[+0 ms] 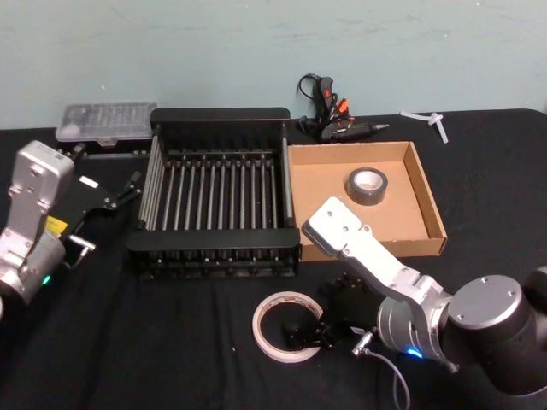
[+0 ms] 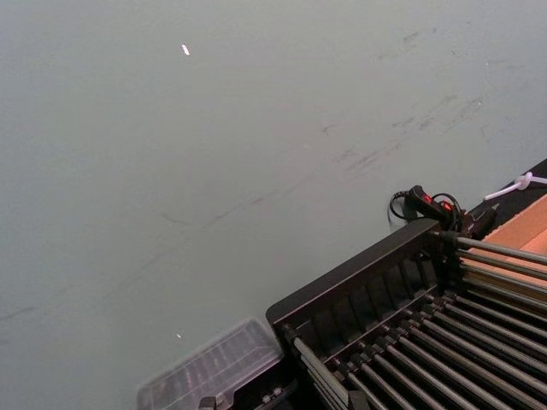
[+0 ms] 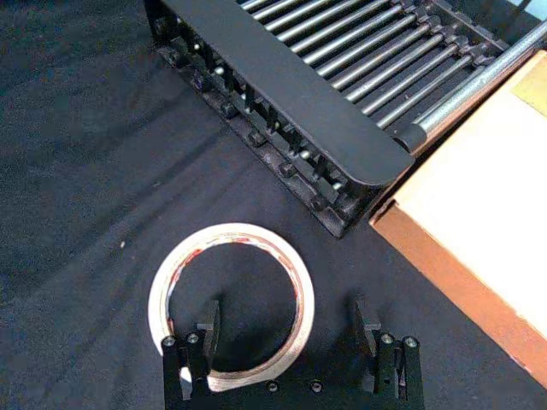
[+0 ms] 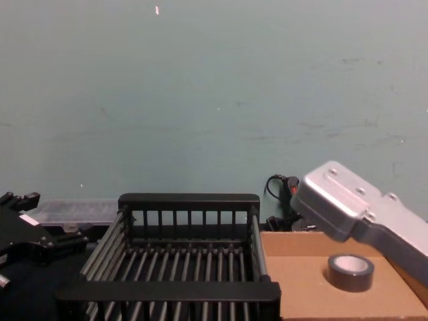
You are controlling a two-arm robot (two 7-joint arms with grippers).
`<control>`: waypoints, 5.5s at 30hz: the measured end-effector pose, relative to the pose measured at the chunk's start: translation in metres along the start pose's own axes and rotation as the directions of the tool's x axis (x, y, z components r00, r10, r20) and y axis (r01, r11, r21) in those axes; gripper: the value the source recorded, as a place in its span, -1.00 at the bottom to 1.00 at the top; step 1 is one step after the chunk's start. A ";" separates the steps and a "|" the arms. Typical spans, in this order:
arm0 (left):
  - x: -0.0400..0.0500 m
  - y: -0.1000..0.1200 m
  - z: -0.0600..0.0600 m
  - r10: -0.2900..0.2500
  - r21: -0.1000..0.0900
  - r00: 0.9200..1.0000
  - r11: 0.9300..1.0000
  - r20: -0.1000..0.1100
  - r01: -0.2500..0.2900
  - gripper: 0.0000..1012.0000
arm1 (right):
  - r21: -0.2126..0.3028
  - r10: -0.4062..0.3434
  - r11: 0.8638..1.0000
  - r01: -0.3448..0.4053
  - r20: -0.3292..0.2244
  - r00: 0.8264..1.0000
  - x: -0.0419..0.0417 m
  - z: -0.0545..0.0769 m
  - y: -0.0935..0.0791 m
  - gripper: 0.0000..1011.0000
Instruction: Pick up the white tape and place it into the black box , Pick up the silver tape and place it into the brown box.
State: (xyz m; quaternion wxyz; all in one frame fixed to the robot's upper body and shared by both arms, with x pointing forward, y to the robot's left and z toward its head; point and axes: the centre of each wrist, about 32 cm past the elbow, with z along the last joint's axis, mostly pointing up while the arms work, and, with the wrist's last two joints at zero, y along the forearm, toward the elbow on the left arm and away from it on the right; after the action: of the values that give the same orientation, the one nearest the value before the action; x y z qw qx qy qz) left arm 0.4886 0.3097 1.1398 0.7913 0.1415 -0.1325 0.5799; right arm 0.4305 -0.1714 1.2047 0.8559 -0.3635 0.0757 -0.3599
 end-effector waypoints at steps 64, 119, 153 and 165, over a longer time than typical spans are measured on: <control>0.0000 0.000 0.000 0.000 0.000 1.000 1.000 0.000 0.000 0.98 | -0.016 0.034 0.999 -0.035 -0.065 0.997 0.0034 -0.003 0.014 0.98; 0.0000 0.000 0.000 0.000 0.000 1.000 1.000 0.000 0.000 0.98 | 0.006 0.035 0.999 -0.035 -0.065 0.997 0.0041 -0.005 0.012 -0.82; 0.0000 0.000 0.000 0.000 0.000 1.000 1.000 0.000 0.000 0.98 | 0.396 0.048 0.917 -0.050 0.014 0.999 0.0356 0.017 -0.035 -0.82; 0.0000 0.000 0.000 0.000 0.000 1.000 1.000 0.000 0.000 0.98 | 0.501 -0.067 0.865 0.036 0.045 0.997 0.0533 0.034 -0.021 -0.82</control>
State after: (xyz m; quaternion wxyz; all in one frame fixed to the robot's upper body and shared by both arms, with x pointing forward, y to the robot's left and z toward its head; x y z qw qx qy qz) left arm 0.4886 0.3096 1.1398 0.7913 0.1415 -0.1324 0.5799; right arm 0.4713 -0.1975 1.2504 0.9128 -0.1421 -0.0558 -0.3787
